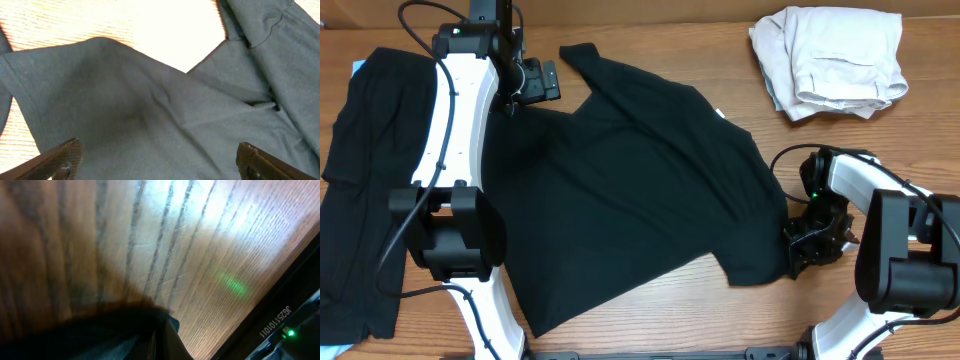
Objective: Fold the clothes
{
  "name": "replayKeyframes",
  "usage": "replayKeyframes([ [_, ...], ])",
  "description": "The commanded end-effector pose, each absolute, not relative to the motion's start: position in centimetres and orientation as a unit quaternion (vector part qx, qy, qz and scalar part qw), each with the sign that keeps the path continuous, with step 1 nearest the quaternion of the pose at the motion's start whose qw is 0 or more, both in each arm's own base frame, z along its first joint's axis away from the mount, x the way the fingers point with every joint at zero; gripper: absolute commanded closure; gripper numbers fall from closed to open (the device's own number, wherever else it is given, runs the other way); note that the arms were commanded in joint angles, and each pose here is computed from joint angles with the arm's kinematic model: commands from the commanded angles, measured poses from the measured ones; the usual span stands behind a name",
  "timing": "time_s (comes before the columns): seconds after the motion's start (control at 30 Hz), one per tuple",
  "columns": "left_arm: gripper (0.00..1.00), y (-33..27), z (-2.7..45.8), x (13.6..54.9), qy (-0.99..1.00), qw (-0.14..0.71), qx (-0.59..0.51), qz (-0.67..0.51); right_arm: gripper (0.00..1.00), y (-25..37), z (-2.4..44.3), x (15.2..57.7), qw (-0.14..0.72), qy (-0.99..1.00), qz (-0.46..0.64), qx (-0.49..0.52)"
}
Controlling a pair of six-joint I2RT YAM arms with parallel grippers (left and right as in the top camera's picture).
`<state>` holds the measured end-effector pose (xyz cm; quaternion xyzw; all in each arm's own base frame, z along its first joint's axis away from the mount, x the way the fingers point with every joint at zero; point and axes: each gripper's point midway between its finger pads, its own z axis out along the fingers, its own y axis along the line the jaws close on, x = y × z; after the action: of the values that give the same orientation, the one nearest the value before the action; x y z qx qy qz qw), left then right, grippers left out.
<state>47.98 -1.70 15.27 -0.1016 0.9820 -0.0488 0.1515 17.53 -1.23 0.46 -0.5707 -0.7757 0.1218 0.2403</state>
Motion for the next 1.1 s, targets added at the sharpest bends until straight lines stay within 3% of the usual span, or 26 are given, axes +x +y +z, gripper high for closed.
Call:
replayKeyframes([
  [0.0,0.00,-2.1,15.4,48.5,0.982,0.160,-0.086,-0.052,0.96,-1.1,0.3,16.9,0.241,-0.762,0.129,-0.586],
  [0.17,0.00,-2.2,15.2,48.8,0.981,0.164,-0.085,-0.052,0.96,-1.2,1.5,17.4,0.217,-0.781,0.109,-0.575],
  [0.37,0.00,-2.2,15.0,49.4,0.980,0.176,-0.075,-0.052,0.95,-2.6,5.3,20.3,0.103,-0.866,0.063,-0.485],
  [0.43,0.00,-2.2,15.1,49.6,0.980,0.180,-0.072,-0.051,0.84,-2.7,6.8,22.1,0.052,-0.902,0.033,-0.426],
  [0.53,0.00,-2.2,15.2,49.7,0.979,0.183,-0.072,-0.052,0.32,-2.0,8.4,24.7,-0.011,-0.937,-0.019,-0.350],
  [0.6,0.00,-2.2,15.2,49.7,0.979,0.183,-0.072,-0.051,0.20,-1.7,8.8,25.6,-0.033,-0.939,-0.036,-0.340],
  [0.77,0.00,-2.2,15.1,49.7,0.979,0.182,-0.071,-0.051,0.18,-1.3,8.7,26.6,-0.046,-0.940,-0.054,-0.334],
  [1.07,0.00,-2.3,15.1,49.6,0.980,0.180,-0.071,-0.054,0.10,-0.3,10.2,36.3,-0.221,-0.947,-0.119,-0.202],
])
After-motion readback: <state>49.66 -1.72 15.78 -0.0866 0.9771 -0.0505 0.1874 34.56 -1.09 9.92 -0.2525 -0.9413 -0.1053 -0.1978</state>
